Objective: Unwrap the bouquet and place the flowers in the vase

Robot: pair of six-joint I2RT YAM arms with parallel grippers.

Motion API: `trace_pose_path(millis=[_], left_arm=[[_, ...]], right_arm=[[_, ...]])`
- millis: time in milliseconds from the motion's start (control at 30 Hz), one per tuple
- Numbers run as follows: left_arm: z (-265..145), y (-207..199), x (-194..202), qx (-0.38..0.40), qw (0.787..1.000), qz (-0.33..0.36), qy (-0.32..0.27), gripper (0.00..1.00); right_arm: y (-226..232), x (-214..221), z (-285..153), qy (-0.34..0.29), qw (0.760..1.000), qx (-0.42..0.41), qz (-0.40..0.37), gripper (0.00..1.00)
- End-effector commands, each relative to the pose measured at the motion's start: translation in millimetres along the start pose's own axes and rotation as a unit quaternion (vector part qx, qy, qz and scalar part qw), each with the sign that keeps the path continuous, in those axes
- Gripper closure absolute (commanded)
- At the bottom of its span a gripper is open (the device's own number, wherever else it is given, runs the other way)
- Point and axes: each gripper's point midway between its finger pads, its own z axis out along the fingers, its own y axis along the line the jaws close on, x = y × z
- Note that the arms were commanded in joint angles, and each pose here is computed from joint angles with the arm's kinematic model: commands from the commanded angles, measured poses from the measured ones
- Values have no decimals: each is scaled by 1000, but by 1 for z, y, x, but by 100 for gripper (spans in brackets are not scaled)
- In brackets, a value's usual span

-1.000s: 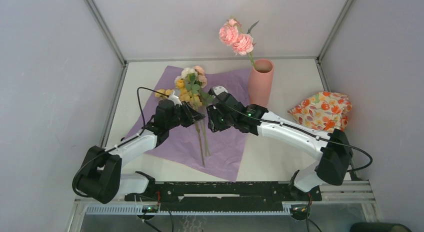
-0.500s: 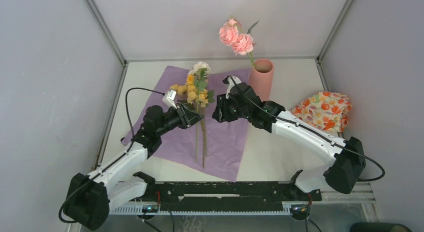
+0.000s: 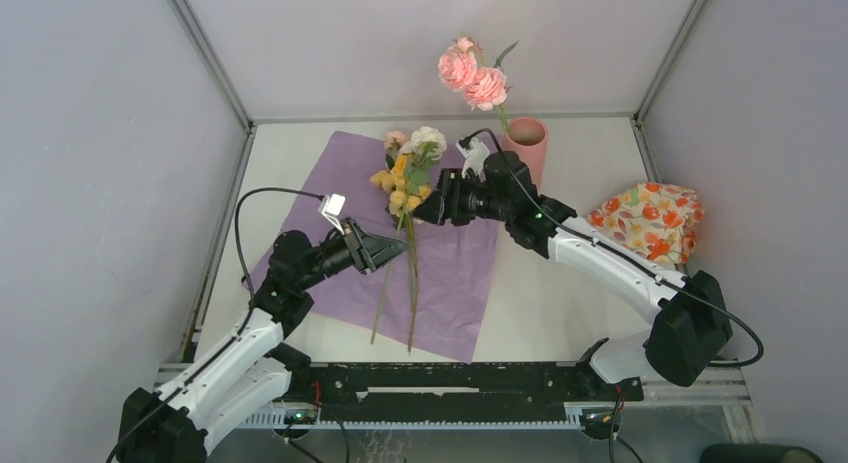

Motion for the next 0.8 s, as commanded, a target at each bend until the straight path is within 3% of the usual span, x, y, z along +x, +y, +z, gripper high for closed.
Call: trace_pose_path(millis=[0, 767], left_arm=[[-2, -13, -1, 35, 999, 28, -9, 73], [-8, -28, -1, 60, 998, 26, -18, 72]], right_arm=[[32, -26, 1, -39, 997, -74, -1, 41], [-6, -39, 41, -33, 992, -98, 76, 47]])
